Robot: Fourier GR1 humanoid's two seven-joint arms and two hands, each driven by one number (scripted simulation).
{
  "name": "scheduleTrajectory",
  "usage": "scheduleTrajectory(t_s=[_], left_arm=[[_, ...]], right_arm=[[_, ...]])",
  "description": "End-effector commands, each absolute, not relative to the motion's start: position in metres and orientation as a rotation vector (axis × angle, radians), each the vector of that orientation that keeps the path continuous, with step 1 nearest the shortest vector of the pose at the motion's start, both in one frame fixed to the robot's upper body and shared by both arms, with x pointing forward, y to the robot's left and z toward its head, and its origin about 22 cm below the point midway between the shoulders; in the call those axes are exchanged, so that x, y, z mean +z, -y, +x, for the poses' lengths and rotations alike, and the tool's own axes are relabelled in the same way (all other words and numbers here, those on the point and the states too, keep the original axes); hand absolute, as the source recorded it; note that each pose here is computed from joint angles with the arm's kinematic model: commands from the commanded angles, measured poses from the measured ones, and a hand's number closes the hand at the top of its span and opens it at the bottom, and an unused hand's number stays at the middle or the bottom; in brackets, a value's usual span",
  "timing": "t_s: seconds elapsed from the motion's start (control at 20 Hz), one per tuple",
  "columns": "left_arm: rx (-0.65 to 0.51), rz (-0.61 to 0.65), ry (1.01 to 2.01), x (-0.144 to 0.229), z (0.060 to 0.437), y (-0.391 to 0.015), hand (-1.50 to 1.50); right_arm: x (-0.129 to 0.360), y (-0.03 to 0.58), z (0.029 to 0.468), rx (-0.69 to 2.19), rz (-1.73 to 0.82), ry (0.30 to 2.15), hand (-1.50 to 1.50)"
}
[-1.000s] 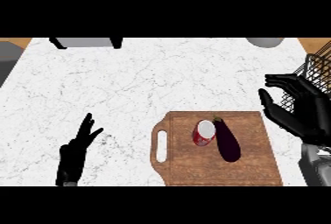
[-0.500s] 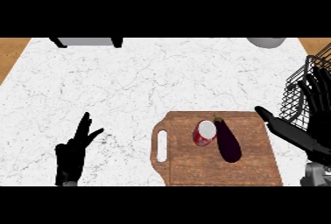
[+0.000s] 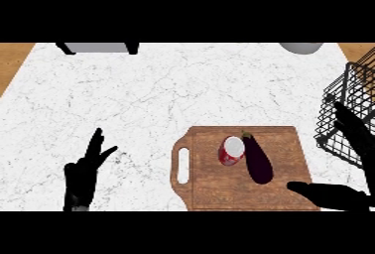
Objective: Pick the can from the cutting board and place it in the tiered basket
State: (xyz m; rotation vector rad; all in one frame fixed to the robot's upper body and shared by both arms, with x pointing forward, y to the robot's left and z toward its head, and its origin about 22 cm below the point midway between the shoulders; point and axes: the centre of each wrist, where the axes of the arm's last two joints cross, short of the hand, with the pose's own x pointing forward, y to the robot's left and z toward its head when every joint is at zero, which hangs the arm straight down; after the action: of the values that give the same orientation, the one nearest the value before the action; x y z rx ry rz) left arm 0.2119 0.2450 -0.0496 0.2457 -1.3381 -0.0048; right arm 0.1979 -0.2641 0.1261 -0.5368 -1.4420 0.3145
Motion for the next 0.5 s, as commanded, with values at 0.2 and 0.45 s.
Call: scheduleTrajectory(t_s=[0.2,0.45], left_arm=[[-0.026,0.243,1.298,-0.049,0.217,-0.239,0.0],[-0.03,0.231,1.302,-0.047,0.215,-0.249,0.0]], right_arm=[[0.176,0.233,0.181,0.604,-0.826,1.177,-1.5],[0.163,0.186,0.188,0.59,-0.875,1.134,-1.5]])
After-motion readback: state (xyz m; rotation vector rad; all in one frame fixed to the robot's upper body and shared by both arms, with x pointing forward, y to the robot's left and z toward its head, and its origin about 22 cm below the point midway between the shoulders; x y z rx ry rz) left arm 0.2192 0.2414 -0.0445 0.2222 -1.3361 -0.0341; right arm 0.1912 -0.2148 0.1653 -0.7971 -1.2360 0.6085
